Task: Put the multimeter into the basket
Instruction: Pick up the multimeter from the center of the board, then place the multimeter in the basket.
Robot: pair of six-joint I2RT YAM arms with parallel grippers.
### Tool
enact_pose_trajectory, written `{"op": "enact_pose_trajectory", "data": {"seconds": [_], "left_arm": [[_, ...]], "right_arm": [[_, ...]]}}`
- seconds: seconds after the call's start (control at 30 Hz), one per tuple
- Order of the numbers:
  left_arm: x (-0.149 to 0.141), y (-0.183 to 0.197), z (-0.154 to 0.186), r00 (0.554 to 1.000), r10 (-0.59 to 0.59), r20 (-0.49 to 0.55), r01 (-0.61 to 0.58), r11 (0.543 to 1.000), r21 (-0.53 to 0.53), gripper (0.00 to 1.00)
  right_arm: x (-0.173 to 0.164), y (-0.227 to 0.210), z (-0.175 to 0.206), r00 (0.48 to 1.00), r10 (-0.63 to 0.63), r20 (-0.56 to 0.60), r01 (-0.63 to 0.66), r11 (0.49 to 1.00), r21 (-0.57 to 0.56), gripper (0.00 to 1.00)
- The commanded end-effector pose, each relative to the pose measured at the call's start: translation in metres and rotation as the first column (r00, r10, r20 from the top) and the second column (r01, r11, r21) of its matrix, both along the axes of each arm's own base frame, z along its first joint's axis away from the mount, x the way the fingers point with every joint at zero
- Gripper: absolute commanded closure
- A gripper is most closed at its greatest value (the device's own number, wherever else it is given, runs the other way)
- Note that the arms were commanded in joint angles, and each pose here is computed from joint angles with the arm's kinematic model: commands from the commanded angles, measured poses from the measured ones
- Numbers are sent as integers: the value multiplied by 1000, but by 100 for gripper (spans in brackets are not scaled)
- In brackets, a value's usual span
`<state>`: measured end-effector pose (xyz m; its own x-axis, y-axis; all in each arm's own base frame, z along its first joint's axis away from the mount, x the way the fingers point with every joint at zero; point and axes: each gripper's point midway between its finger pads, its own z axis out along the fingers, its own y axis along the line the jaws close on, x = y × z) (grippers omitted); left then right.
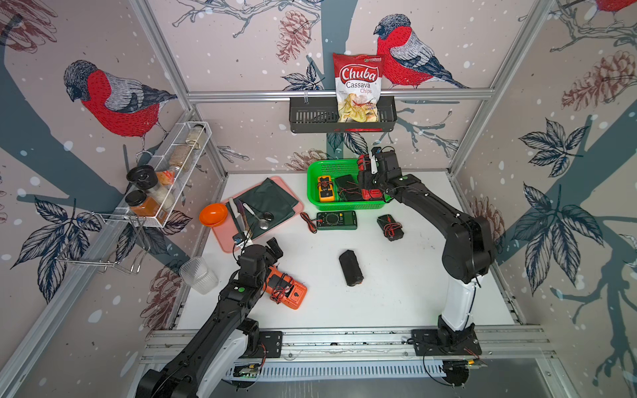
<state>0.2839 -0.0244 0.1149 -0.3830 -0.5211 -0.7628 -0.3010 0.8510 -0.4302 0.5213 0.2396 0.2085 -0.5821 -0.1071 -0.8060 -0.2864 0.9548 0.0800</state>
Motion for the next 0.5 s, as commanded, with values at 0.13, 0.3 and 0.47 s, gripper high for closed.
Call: {"op": "enact_pose_trajectory", "data": {"seconds": [0.13,0.3,0.47], "left_arm": [[6,-1,13,999,-13,39,13,1000,14,2],[6,-1,12,999,-15,39,14,1000,18,2],[6,-2,11,999,-19,34,19,1000,22,2]], "right_arm": [[47,-7,-1,997,-62,37,62,998,14,69],[70,-12,-20,995,-96,37,97,995,-38,68],[83,-19,-44,992,-124,3,123,989,-80,66]]}}
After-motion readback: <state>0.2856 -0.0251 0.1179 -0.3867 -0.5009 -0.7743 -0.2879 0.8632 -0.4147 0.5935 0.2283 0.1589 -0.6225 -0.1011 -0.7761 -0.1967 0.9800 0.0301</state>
